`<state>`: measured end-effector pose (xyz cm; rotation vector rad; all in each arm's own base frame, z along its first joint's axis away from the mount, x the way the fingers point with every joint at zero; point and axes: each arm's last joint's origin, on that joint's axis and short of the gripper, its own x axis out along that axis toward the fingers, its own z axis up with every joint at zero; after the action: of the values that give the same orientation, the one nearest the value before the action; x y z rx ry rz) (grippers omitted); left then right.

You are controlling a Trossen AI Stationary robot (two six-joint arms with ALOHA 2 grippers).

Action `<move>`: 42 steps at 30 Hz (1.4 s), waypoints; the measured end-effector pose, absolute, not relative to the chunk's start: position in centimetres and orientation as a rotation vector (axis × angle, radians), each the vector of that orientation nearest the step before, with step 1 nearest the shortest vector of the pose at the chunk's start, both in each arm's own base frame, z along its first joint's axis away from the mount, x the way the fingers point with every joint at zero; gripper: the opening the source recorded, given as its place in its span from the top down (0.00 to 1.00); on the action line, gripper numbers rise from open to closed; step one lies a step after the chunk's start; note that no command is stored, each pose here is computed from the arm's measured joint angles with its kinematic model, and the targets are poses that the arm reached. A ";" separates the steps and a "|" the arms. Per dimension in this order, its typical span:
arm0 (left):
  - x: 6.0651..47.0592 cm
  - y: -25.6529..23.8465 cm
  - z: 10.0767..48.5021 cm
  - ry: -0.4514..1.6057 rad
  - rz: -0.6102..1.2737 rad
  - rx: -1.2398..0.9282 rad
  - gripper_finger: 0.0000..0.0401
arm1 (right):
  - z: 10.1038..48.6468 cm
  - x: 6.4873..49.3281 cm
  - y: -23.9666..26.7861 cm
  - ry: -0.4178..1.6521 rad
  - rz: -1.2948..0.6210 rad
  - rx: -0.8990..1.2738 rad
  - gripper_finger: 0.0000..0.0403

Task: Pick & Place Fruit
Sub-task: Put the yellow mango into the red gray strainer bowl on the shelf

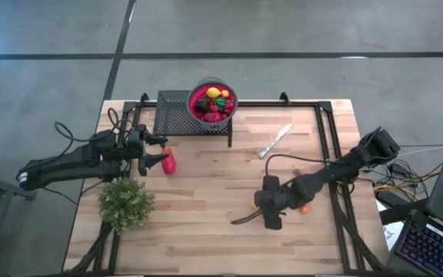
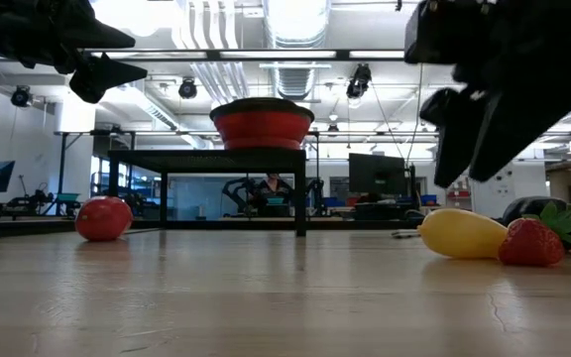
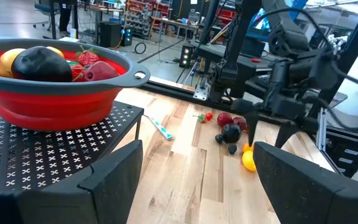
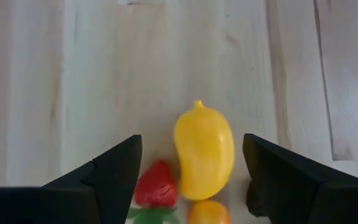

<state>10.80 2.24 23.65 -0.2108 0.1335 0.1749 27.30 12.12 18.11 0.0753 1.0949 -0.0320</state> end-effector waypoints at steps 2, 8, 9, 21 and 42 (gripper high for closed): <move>10.8 2.2 23.7 0.133 0.175 -0.211 0.22 | 17.5 27.2 11.7 1.089 -0.042 0.085 0.30; 10.8 2.2 23.7 0.133 0.175 -0.211 0.22 | 16.0 26.8 10.8 1.082 -0.075 0.132 0.28; 10.8 2.2 23.6 0.134 0.175 -0.211 0.22 | 15.8 26.8 10.7 1.076 -0.076 0.141 0.28; 10.8 2.2 23.6 0.133 0.175 -0.211 0.22 | 14.3 26.3 10.5 1.058 -0.073 0.160 0.31; 10.8 2.2 23.6 0.134 0.175 -0.211 0.22 | 12.5 26.8 10.6 1.103 -0.100 0.136 0.53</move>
<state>10.80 2.24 23.64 -0.2108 0.1337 0.1752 26.80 10.55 12.51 0.1362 1.1034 -0.1000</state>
